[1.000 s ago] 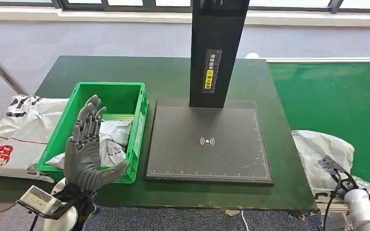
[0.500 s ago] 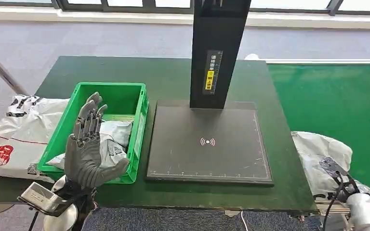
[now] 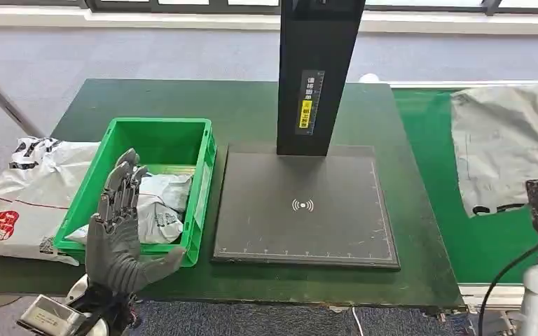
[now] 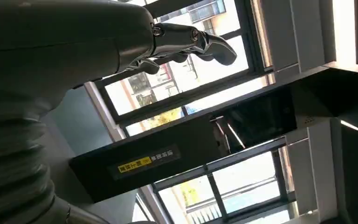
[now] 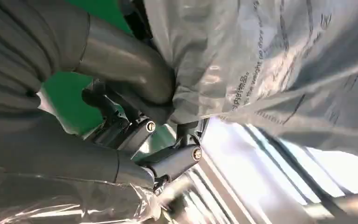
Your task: Moved the parcel from conveyor to table for the left to box.
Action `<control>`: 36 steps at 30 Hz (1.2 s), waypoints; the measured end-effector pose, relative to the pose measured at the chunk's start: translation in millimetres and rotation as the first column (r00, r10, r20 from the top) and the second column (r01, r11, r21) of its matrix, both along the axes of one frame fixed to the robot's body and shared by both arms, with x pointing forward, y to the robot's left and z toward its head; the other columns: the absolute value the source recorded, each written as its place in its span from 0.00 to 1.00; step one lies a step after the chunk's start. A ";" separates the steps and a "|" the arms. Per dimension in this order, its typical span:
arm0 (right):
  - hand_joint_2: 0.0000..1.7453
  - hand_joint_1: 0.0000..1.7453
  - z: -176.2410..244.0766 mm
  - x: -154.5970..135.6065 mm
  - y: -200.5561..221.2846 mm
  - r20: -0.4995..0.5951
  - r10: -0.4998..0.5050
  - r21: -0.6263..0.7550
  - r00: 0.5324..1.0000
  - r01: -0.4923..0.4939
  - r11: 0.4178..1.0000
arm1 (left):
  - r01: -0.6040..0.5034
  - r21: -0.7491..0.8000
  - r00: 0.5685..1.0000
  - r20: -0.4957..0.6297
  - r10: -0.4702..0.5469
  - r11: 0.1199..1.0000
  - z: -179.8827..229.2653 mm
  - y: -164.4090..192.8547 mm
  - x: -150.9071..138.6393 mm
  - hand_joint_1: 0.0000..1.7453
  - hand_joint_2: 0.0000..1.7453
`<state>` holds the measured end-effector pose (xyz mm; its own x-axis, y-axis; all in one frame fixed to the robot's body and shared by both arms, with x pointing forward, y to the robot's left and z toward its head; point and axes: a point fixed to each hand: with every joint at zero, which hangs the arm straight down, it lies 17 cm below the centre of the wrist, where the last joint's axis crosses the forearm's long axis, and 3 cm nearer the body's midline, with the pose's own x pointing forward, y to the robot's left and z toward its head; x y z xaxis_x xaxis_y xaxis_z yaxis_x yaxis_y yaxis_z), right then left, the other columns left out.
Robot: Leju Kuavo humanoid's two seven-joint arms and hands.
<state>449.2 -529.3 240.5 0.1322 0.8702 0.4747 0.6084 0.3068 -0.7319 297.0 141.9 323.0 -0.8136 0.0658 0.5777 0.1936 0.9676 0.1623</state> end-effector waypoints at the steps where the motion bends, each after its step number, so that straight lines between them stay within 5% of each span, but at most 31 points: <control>1: 1.00 1.00 7.2 -1.6 3.7 0.021 0.003 -0.011 1.000 -0.002 1.000 | 0.000 -0.001 1.000 0.000 0.000 1.000 0.1 -0.3 -0.1 0.00 1.00; 6: 1.00 1.00 94.3 -19.8 65.0 0.257 0.094 -0.142 0.962 -0.058 0.988 | 0.001 -0.016 1.000 0.008 -0.001 1.000 3.8 -1.1 -2.3 0.00 1.00; 16: 1.00 1.00 134.4 -37.9 109.6 0.363 0.199 -0.199 0.910 -0.133 0.971 | 0.010 -0.029 1.000 0.012 -0.010 1.000 5.0 -2.7 -4.8 0.00 1.00; 20: 1.00 1.00 121.5 -19.6 165.4 0.286 0.356 -0.212 0.890 -0.304 0.929 | 0.023 -0.038 0.999 0.025 -0.022 0.999 7.8 -4.1 -6.0 0.00 1.00; 28: 1.00 1.00 89.6 3.3 245.8 0.162 0.527 -0.191 0.834 -0.497 0.846 | 0.036 -0.049 0.999 0.040 -0.034 0.998 13.4 -5.4 -4.0 0.00 1.00; 36: 1.00 1.00 7.4 44.0 364.5 -0.082 0.721 -0.095 0.688 -0.726 0.681 | 0.046 -0.054 0.998 0.053 -0.044 0.997 18.9 -7.9 0.0 0.00 1.00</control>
<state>493.3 -164.8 247.9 -0.5468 0.7476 0.3770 0.2051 0.5562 -0.8054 297.1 134.1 342.0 -0.8377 0.1336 0.5296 0.2298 0.9658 0.1199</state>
